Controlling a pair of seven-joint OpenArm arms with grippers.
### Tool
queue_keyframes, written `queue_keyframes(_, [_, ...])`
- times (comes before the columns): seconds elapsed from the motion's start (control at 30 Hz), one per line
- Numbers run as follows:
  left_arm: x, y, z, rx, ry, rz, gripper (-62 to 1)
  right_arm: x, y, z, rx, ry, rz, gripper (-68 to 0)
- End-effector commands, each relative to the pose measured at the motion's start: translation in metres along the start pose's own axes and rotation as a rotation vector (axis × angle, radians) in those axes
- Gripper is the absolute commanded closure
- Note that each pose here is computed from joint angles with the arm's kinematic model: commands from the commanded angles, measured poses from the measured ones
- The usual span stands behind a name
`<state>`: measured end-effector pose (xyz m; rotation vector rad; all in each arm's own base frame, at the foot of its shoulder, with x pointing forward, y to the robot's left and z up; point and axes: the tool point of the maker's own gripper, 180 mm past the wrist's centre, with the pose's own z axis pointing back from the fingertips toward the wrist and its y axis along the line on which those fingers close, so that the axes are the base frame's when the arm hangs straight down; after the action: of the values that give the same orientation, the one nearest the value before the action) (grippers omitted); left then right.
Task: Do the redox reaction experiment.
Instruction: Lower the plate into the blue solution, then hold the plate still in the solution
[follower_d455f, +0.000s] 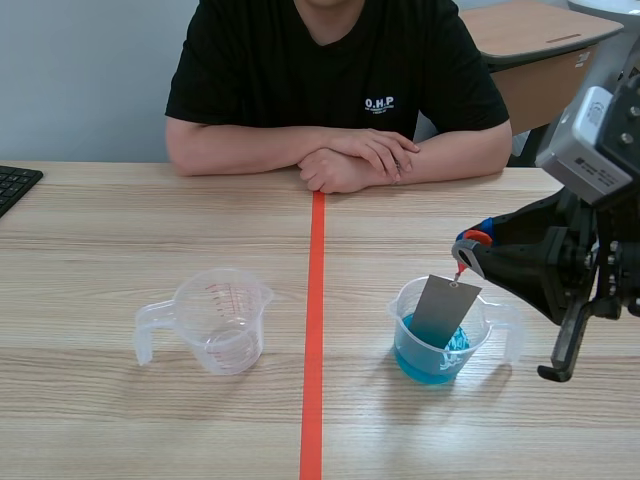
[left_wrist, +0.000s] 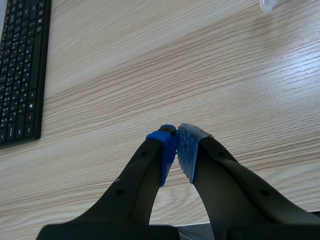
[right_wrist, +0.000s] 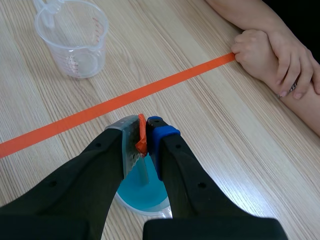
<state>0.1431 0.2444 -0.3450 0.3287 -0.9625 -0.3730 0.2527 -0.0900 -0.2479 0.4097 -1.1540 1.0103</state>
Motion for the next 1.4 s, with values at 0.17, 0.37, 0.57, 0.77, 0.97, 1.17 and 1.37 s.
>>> queue_keyframes(0.17, [0.0068, 0.0006, -0.0001, 0.001, -0.021, -0.005, -4.9, 0.0006, -0.001, 0.0011, 0.005, 0.004, 0.014, -1.7])
queue_keyframes(0.37, [0.0068, 0.0006, -0.0001, 0.001, -0.021, -0.005, -4.9, 0.0006, -0.001, 0.0011, 0.005, 0.004, 0.014, -1.7])
queue_keyframes(0.57, [0.0069, 0.0006, -0.0001, 0.001, -0.021, -0.005, -4.9, 0.0006, -0.001, 0.0011, 0.005, 0.004, 0.014, -1.7])
queue_keyframes(0.77, [0.0068, 0.0005, -0.0001, 0.001, -0.021, -0.004, -4.9, 0.0006, -0.001, 0.0011, 0.005, 0.005, 0.014, -1.7])
queue_keyframes(0.97, [0.0068, 0.0005, -0.0001, 0.001, -0.021, -0.001, -4.9, 0.0005, -0.001, 0.0011, 0.005, 0.005, 0.014, -1.7])
queue_keyframes(1.17, [0.0068, 0.0005, -0.0001, 0.001, -0.02, -0.001, -4.9, -0.0005, -0.0002, 0.0014, 0.006, 0.008, 0.011, -1.7])
queue_keyframes(1.37, [0.0068, 0.0005, -0.0001, 0.001, -0.02, -0.001, -4.9, 0.0007, -0.0036, 0.0036, -0.004, 0.004, 0.01, -1.7])
